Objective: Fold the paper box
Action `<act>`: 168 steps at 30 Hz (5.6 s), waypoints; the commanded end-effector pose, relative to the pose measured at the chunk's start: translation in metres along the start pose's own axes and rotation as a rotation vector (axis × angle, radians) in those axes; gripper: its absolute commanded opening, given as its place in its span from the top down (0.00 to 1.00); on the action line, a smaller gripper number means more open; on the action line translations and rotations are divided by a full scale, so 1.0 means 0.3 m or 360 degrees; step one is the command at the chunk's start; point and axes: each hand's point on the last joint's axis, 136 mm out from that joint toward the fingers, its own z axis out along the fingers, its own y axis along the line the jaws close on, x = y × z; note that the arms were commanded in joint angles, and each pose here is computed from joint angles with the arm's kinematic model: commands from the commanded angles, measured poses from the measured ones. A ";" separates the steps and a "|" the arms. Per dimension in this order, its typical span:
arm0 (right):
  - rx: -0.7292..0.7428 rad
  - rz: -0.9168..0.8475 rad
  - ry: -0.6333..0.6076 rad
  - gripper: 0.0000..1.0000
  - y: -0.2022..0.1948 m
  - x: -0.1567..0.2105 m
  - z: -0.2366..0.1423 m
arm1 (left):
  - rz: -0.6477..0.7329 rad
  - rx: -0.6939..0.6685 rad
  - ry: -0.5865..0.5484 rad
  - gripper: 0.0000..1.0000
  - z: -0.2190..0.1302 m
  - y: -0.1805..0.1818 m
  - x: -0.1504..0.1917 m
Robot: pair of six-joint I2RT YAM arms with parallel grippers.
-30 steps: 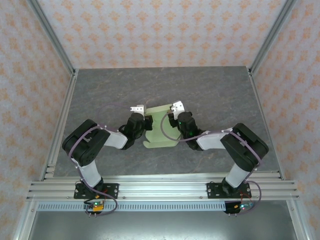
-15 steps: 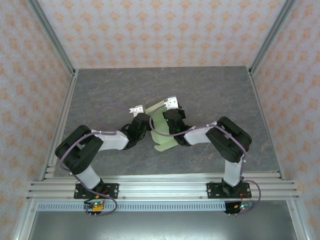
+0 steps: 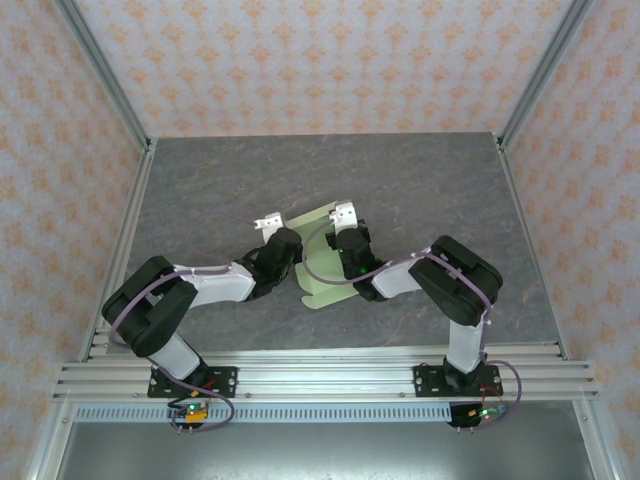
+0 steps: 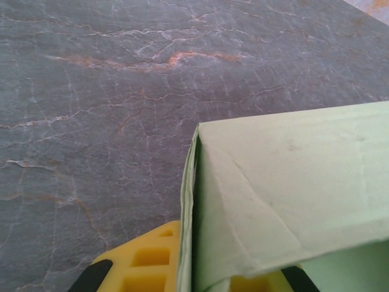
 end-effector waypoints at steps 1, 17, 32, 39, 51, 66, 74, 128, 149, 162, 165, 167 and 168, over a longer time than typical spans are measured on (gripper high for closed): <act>-0.0024 0.0140 -0.0066 0.77 -0.051 -0.051 -0.018 | -0.0109 -0.0160 -0.0120 1.00 -0.033 0.071 -0.047; -0.0771 0.0102 -0.0097 0.44 -0.055 -0.119 -0.197 | -0.0091 -0.0275 -0.0120 1.00 -0.058 0.054 -0.112; -0.1116 -0.0235 0.0059 0.45 0.080 -0.164 -0.138 | -0.0134 -0.0269 -0.0075 1.00 -0.066 0.048 -0.104; -0.0610 -0.0393 0.0032 0.67 0.053 -0.132 -0.007 | -0.0165 -0.0245 -0.0058 1.00 -0.069 0.038 -0.102; 0.0153 -0.0269 -0.0114 0.65 -0.003 -0.207 0.130 | -0.0246 -0.0146 0.0040 1.00 -0.049 -0.009 -0.064; 0.0176 -0.0084 -0.0139 0.85 -0.014 -0.194 0.147 | -0.0271 -0.0223 -0.0006 1.00 -0.055 0.020 -0.076; -0.0202 -0.0014 -0.0200 0.56 0.015 -0.267 0.008 | -0.0295 -0.0298 -0.0052 1.00 -0.065 0.035 -0.110; -0.0611 0.1307 0.0162 0.35 -0.293 -0.404 -0.251 | -0.0968 -0.0192 -0.0167 1.00 -0.035 0.114 -0.172; -0.0922 0.1261 0.0549 0.28 -0.052 -0.220 -0.357 | -0.1435 -0.0048 0.0131 1.00 0.081 -0.034 -0.093; -0.0869 0.1192 0.0652 0.79 0.040 -0.185 -0.227 | -0.1458 -0.0019 0.0134 0.98 0.078 -0.044 -0.078; -0.0836 0.0992 0.0674 0.92 0.030 -0.174 -0.218 | -0.1399 0.0060 0.0147 0.62 0.070 -0.072 -0.094; -0.0795 0.0814 0.0690 0.98 0.008 -0.170 -0.215 | -0.1344 0.0125 0.0147 0.45 0.054 -0.087 -0.107; -0.0789 0.0721 0.0686 1.00 -0.003 -0.172 -0.215 | -0.1316 0.0154 0.0152 0.38 0.041 -0.093 -0.111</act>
